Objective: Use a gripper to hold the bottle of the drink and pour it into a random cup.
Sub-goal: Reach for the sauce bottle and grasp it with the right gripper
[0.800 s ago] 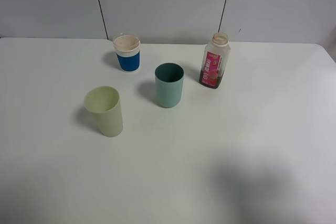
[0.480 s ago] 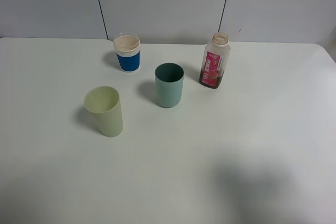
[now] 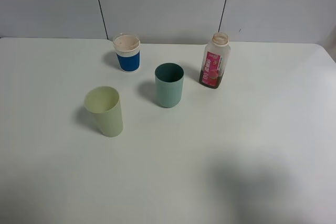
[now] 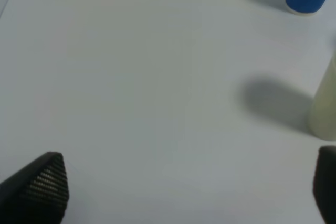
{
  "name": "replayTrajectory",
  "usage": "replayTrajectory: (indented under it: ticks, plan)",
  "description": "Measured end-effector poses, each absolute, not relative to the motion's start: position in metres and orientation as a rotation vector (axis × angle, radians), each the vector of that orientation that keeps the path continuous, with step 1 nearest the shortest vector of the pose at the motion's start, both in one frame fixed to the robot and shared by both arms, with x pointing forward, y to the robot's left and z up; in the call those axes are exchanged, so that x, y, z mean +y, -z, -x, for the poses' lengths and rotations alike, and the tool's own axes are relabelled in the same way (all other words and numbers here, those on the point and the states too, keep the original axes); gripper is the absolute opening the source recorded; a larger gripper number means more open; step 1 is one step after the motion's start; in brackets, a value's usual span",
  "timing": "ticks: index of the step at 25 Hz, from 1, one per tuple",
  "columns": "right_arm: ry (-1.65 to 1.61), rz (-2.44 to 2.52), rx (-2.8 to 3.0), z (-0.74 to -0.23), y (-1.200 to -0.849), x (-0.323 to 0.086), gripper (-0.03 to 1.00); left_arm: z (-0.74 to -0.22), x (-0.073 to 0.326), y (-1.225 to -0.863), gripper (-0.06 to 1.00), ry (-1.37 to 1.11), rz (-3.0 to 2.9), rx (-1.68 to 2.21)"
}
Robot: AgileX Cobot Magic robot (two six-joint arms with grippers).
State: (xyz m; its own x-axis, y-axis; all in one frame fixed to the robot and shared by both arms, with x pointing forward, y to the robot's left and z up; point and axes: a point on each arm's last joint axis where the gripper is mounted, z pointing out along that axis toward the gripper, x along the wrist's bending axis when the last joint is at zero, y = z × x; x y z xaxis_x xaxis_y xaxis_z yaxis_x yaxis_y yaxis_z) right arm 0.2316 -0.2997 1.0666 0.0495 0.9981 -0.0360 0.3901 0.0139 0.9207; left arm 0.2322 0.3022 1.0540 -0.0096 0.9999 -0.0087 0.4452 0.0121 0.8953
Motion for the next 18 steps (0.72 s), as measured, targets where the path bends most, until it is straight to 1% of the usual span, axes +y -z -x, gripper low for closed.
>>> replayTrajectory:
  ticks: [4,7,18]
  plan:
    - [-0.945,-1.488,1.449,-0.246,-1.088,-0.3,0.89,-0.232,0.302,-1.054,0.93,-0.952,-1.528,1.551]
    - [-0.919,-1.518,1.481,-0.267,-1.093,-0.301,0.89,-0.232,0.302,-1.054,0.93,-0.952,-1.528,1.551]
    - [-0.807,-1.643,1.61,-0.344,-1.083,-0.305,0.89,-0.232,0.302,-1.054,0.93,-0.952,-1.528,1.551]
